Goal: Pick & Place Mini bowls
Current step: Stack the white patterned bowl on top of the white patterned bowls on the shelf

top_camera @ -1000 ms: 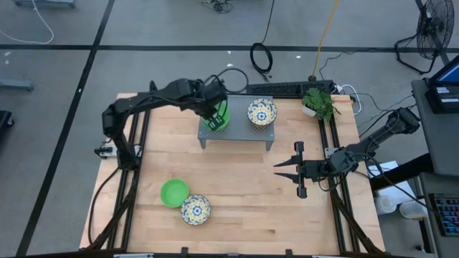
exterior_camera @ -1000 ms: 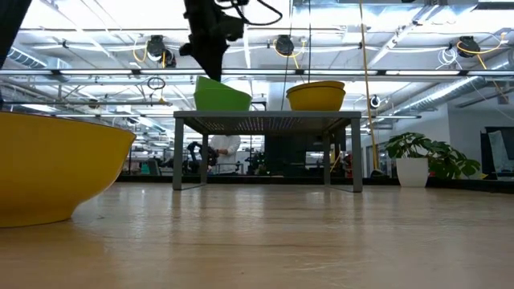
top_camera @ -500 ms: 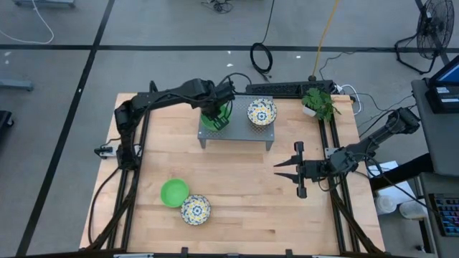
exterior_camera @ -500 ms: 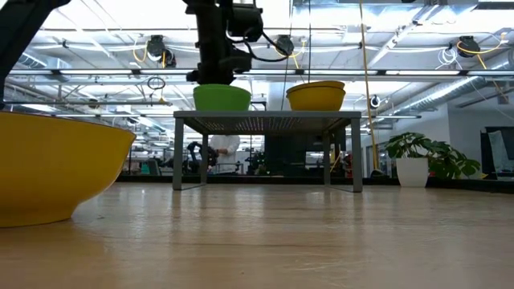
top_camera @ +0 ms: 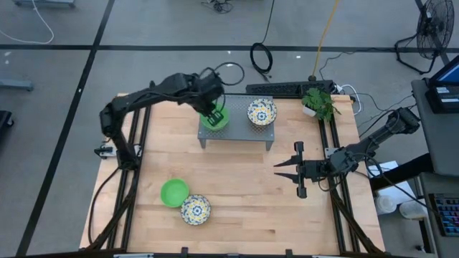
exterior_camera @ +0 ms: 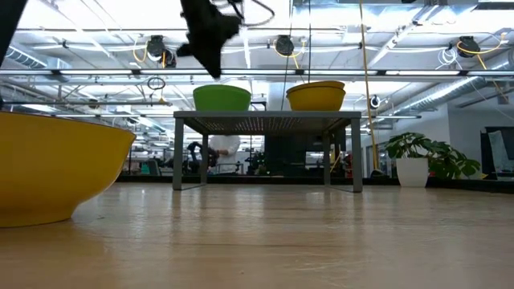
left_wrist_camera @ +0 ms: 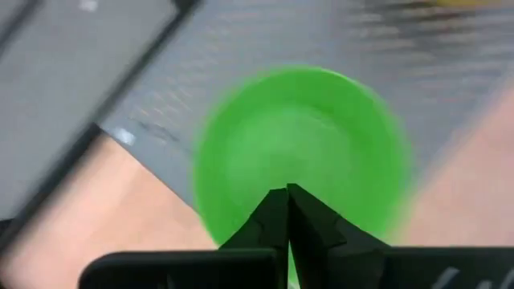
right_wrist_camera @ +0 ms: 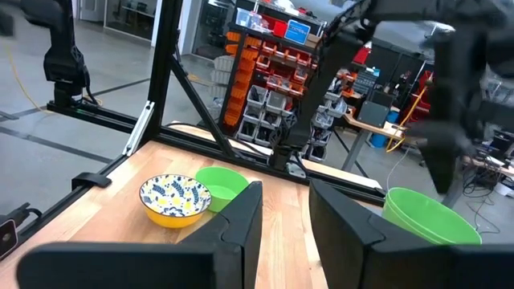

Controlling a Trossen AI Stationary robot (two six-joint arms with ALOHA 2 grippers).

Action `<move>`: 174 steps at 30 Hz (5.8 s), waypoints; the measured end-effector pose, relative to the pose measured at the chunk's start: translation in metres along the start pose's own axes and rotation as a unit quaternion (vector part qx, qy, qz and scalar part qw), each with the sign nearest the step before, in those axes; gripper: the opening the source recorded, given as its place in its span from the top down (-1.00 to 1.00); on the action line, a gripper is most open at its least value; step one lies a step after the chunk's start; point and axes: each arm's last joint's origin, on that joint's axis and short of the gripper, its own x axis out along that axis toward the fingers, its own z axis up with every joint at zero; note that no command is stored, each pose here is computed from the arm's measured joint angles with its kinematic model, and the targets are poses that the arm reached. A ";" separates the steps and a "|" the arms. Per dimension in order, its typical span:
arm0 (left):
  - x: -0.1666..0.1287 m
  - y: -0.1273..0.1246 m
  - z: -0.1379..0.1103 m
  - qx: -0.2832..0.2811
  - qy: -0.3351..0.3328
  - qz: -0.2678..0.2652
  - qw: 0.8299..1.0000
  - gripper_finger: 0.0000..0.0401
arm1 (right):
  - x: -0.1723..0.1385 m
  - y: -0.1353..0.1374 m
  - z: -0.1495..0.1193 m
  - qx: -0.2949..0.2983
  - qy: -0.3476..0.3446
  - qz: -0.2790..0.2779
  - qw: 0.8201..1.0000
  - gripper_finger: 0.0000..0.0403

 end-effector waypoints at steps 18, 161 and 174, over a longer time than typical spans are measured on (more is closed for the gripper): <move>-0.029 -0.155 -0.197 0.078 0.144 -0.029 0.986 0.78 | 0.000 0.000 -0.001 0.014 0.003 0.001 1.000 0.55; 0.075 -0.176 -0.266 -0.086 0.176 -0.141 0.970 0.86 | 0.000 0.000 -0.002 0.023 0.010 0.002 1.000 0.55; 0.078 -0.173 -0.258 -0.063 0.162 -0.146 0.974 0.94 | 0.000 0.001 -0.004 0.025 0.018 0.003 1.000 0.55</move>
